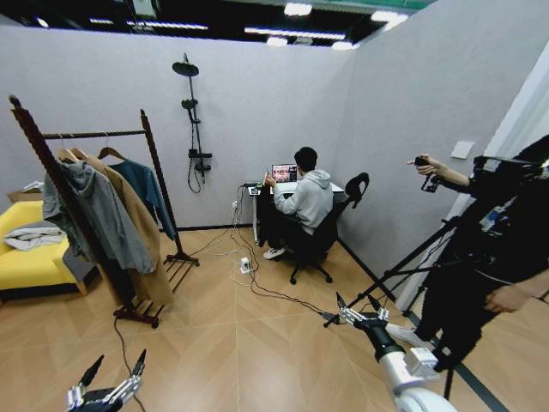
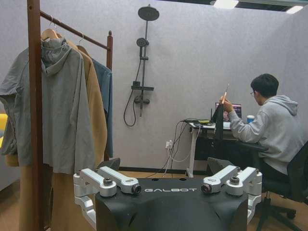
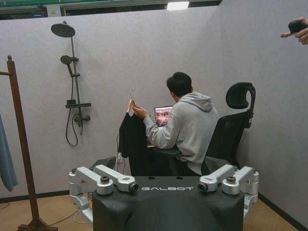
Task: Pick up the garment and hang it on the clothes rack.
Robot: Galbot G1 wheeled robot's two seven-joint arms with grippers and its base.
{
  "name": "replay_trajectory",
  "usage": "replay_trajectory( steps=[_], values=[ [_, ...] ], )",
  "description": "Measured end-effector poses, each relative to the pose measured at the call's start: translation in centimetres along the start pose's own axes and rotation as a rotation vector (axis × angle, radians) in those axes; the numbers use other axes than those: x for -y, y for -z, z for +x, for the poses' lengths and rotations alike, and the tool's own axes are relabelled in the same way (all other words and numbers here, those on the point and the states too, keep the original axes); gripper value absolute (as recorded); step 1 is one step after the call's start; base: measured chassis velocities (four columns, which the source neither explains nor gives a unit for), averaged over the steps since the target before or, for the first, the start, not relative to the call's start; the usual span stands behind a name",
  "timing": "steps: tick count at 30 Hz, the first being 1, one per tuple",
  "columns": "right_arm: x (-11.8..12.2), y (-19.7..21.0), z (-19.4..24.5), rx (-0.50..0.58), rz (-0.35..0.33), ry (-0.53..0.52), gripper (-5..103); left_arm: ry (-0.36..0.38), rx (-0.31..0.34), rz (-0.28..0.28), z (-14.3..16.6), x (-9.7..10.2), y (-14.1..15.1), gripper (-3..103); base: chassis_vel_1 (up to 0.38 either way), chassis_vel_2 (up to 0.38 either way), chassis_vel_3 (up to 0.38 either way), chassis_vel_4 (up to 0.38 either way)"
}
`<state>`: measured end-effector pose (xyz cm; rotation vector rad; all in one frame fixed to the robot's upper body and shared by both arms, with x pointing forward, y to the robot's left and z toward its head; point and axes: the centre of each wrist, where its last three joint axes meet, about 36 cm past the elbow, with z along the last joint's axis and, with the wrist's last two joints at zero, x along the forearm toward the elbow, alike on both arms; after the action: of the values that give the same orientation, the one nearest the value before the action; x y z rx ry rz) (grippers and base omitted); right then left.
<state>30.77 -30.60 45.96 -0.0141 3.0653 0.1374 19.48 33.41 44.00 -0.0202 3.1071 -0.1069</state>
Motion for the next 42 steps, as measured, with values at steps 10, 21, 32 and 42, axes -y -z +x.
replay_trajectory(
  steps=[10, 21, 32, 42],
  values=[
    [0.06, 0.29, -0.06, 0.004, 0.003, 0.003, 100, 0.000, 0.000, 0.000, 0.00, 0.00, 0.00, 100, 0.000, 0.000, 0.000, 0.000],
    [0.08, 0.18, -0.21, -0.001, 0.000, 0.003, 100, 0.000, 0.000, 0.000, 0.00, 0.00, 0.00, 100, 0.000, 0.000, 0.000, 0.000],
    [-0.01, 0.32, -0.28, 0.000, -0.005, -0.014, 85, 0.000, 0.000, 0.000, 0.00, 0.00, 0.00, 100, 0.000, 0.000, 0.000, 0.000],
    [-0.31, 0.45, -0.43, -0.001, 0.006, -0.017, 84, 0.000, 0.000, 0.000, 0.00, 0.00, 0.00, 100, 0.000, 0.000, 0.000, 0.000]
  ],
)
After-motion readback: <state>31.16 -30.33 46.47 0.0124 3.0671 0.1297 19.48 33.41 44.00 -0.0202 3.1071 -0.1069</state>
